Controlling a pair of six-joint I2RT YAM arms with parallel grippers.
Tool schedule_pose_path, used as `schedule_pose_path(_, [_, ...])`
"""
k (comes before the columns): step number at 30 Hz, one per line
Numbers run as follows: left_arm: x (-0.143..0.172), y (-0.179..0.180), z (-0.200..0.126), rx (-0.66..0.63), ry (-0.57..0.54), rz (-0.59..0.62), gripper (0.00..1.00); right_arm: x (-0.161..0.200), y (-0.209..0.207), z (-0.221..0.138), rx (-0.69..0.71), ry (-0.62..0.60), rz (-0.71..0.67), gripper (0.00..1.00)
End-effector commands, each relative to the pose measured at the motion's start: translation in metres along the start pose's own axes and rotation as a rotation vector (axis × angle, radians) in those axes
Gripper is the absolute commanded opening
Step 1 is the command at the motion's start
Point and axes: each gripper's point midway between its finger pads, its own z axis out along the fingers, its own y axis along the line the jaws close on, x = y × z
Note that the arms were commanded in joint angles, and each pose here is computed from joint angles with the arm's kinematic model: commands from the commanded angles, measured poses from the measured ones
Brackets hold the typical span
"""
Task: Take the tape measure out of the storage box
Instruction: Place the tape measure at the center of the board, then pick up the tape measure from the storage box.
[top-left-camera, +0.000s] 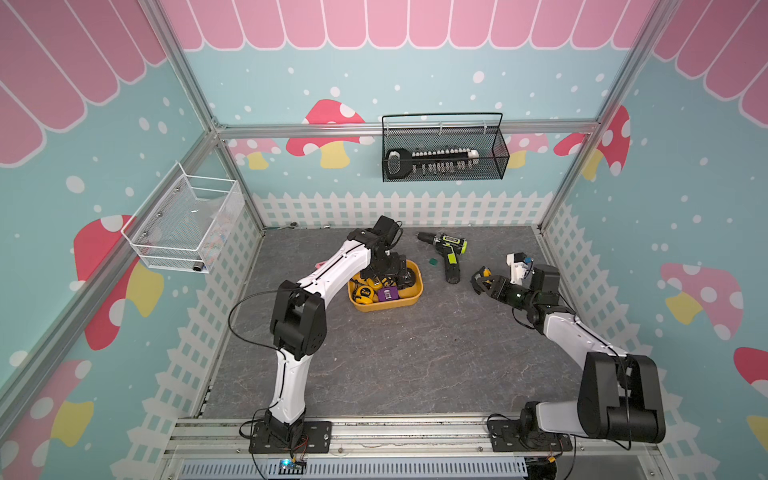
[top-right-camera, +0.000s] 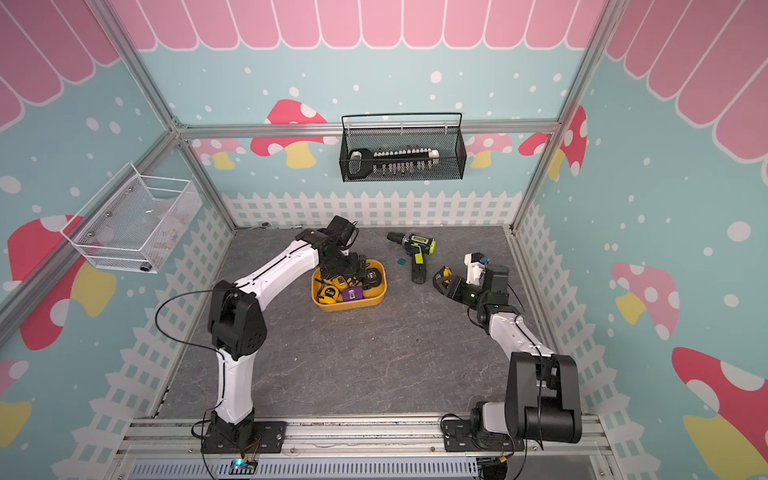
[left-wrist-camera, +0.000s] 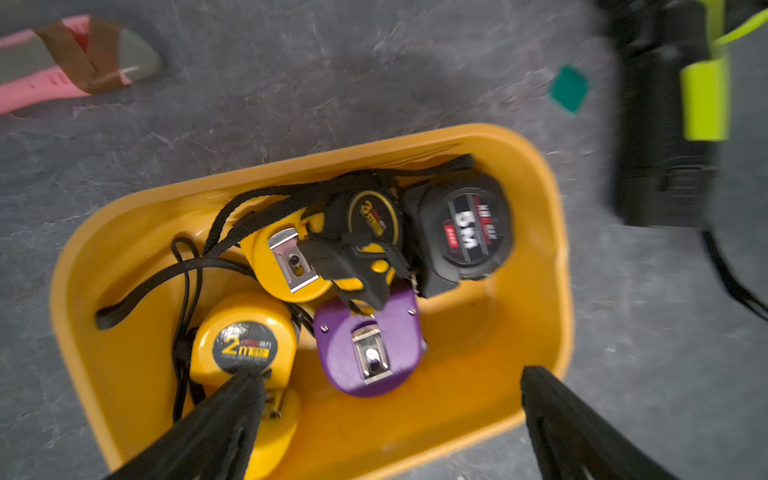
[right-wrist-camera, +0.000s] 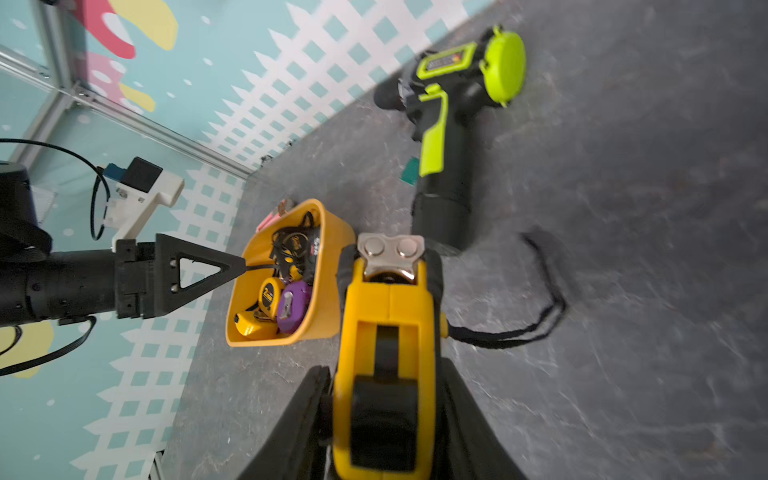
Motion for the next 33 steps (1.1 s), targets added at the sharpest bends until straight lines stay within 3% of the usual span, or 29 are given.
schedule_pose_path(1, [-0.008,0.011,0.005,-0.088,-0.002,0.076,0.99,0.030,-0.014,0.007,-0.021,0.148,0.069,0.30])
schedule_pose_path(7, [-0.016,0.012,0.022,-0.119,0.013,0.061,0.99,0.055,-0.039,0.027,-0.012,0.243,0.167,0.32])
schedule_pose_path(10, [-0.016,0.012,0.028,-0.110,0.022,0.032,0.99,0.059,-0.046,0.028,0.007,0.252,0.175,0.38])
schedule_pose_path(15, [-0.018,0.018,0.039,-0.085,0.046,-0.019,0.99,0.060,-0.066,0.019,0.116,0.245,0.203,0.73])
schedule_pose_path(19, [-0.019,0.022,0.044,-0.083,0.053,-0.037,0.99,0.035,-0.062,-0.005,0.182,0.175,0.125,0.97])
schedule_pose_path(25, [-0.021,0.021,0.054,-0.035,0.082,-0.089,0.99,-0.001,-0.054,-0.044,0.342,0.124,-0.050,0.99])
schedule_pose_path(33, [-0.030,0.010,0.070,0.022,0.087,-0.129,0.96,0.003,-0.051,-0.042,0.314,0.128,-0.064,0.99])
